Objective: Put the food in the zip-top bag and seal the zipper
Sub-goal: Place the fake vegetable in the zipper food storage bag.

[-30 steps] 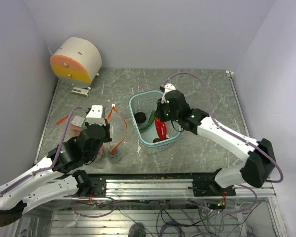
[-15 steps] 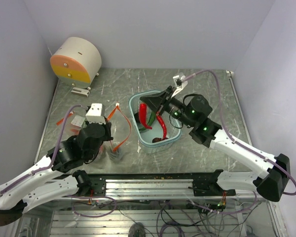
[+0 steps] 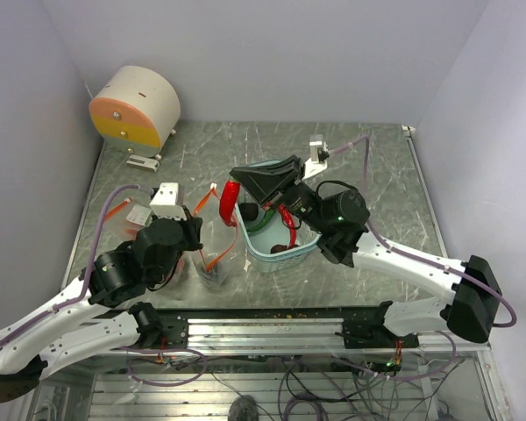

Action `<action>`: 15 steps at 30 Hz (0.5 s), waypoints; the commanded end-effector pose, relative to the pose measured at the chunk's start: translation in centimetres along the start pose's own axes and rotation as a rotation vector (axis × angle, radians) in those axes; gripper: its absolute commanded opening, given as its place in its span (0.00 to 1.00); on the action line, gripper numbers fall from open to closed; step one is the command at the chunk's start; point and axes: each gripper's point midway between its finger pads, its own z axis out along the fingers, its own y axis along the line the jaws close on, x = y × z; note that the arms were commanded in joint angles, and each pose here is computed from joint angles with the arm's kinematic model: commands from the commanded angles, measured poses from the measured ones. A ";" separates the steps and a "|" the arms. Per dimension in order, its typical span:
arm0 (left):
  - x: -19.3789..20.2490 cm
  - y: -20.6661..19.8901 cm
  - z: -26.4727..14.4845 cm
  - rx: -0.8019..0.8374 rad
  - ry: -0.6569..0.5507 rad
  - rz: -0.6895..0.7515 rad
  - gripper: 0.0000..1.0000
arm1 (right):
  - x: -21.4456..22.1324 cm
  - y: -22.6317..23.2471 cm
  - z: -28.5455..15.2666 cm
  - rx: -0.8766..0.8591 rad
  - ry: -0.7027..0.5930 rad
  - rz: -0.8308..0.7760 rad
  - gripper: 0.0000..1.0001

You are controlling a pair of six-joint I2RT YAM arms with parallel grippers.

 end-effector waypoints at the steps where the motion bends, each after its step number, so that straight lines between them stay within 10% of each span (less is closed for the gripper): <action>1: -1.2 -1.5 0.0 0.055 -0.025 -0.057 0.07 | 0.2 -1.0 0.3 0.006 -0.077 0.054 0.00; 15: -1.8 -2.1 -0.2 0.078 -0.036 -0.066 0.07 | 8.6 -7.2 -1.7 0.229 0.099 0.024 0.00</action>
